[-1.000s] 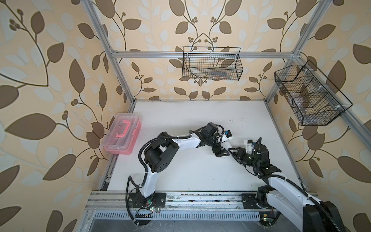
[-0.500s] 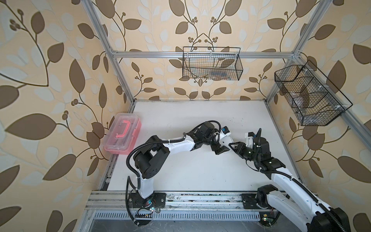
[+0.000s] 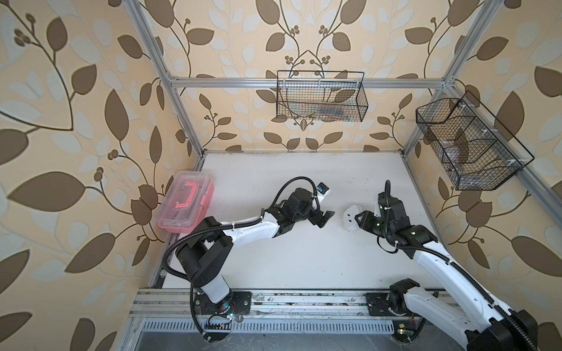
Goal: Insert the battery into the alarm
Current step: Adjust the alarm at the center of the board, then reset both arms
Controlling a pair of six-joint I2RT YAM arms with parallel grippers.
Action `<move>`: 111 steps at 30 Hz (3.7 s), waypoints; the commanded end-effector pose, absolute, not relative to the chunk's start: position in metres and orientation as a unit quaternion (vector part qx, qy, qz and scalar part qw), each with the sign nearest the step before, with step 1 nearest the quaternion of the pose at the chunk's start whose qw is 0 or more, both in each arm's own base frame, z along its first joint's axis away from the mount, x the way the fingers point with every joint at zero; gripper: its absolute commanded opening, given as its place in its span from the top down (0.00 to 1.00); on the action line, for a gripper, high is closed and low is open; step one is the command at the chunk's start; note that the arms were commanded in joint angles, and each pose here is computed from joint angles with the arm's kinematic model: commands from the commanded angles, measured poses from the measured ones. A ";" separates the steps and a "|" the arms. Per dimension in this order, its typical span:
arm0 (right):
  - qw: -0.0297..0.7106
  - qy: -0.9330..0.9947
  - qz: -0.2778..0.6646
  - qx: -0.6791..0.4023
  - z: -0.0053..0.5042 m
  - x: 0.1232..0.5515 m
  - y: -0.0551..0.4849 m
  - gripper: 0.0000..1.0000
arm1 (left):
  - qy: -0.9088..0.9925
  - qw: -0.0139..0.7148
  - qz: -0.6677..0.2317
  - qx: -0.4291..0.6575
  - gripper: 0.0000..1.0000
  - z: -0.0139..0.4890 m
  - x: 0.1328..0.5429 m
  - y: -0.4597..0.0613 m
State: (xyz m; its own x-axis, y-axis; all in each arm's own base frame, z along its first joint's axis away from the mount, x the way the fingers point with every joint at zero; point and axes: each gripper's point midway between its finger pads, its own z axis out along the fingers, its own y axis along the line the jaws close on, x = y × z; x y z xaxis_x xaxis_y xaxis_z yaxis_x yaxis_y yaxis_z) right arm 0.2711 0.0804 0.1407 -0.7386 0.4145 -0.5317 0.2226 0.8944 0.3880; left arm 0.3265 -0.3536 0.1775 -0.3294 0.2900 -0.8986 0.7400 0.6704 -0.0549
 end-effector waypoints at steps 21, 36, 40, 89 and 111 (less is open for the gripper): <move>0.240 0.928 -0.259 0.119 0.124 0.276 0.046 0.85 | 0.852 0.439 -0.227 0.174 0.01 0.185 0.280 -0.254; 0.233 0.923 -0.296 0.072 0.085 0.313 0.125 0.79 | 0.863 0.419 -0.223 0.171 0.01 0.176 0.265 -0.241; 0.237 0.929 -0.277 0.060 0.078 0.320 0.144 0.66 | 0.868 0.413 -0.222 0.162 0.01 0.171 0.263 -0.237; 0.642 0.744 -0.121 0.140 0.145 0.315 -0.052 0.00 | 0.829 0.533 0.117 -0.121 0.01 0.135 0.367 0.028; 0.624 0.779 -0.042 0.038 0.116 0.353 -0.013 0.00 | 0.834 0.537 0.070 -0.107 0.01 0.080 0.380 0.035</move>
State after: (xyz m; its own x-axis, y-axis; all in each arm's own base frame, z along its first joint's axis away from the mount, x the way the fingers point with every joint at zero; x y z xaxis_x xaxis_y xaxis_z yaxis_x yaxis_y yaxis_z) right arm 0.3469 -0.0157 0.1100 -0.2327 0.0287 -0.9721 0.1373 0.9905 -0.0036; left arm 0.3714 0.0287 0.0622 -0.4570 -0.0927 -0.8846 -0.2198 0.9755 0.0114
